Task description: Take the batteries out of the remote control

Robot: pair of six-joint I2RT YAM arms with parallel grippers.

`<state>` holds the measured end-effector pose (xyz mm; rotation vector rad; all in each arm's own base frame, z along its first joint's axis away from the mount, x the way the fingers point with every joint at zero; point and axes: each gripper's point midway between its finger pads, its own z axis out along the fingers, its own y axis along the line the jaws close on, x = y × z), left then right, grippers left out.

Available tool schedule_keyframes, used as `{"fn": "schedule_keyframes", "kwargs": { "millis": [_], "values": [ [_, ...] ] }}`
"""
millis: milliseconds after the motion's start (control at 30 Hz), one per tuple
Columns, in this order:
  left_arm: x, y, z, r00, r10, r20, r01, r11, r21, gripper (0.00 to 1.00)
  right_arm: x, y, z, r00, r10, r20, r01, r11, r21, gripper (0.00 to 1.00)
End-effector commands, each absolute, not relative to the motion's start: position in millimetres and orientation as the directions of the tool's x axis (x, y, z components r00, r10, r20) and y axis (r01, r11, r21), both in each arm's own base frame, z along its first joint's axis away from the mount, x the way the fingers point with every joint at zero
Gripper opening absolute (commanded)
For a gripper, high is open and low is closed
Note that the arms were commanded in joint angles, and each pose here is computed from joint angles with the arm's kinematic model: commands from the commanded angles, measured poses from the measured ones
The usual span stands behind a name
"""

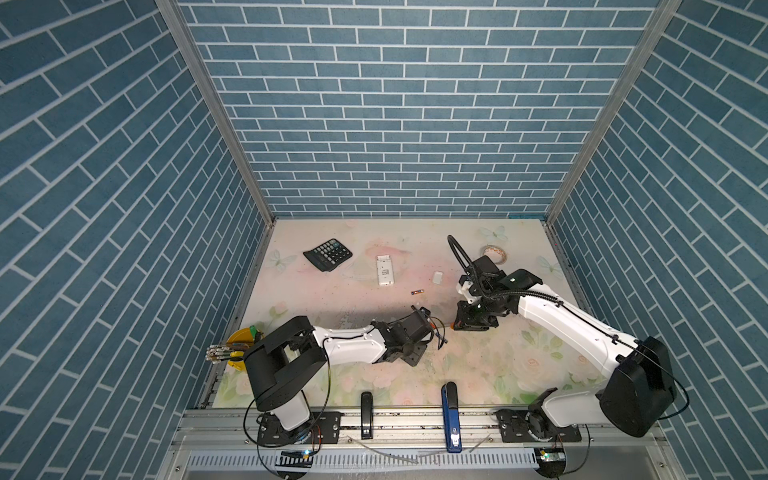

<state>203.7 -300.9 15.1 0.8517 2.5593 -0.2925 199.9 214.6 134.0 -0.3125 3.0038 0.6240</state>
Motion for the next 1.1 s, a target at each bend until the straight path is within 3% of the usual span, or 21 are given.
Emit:
{"fn": "schedule_keyframes", "kwargs": {
  "millis": [0,167,500,1067],
  "values": [
    [162,-240,-43,-0.748,0.643,-0.162,0.649,0.761,0.02,0.28,219,234,129,-0.959,-0.216,-0.183,-0.275,0.864,0.422,0.0],
    [160,-243,-46,-0.734,0.662,-0.151,0.667,0.745,0.02,0.27,225,247,138,-0.914,-0.281,-0.293,-0.388,0.815,0.431,0.0],
    [160,-245,-47,-0.724,0.675,-0.143,0.679,0.733,0.02,0.26,224,263,139,-0.859,-0.301,-0.414,-0.482,0.75,0.453,0.0],
    [158,-253,-50,-0.71,0.69,-0.141,0.695,0.719,0.011,0.25,221,277,171,-0.776,-0.308,-0.55,-0.589,0.666,0.458,0.0]
  ]
}}
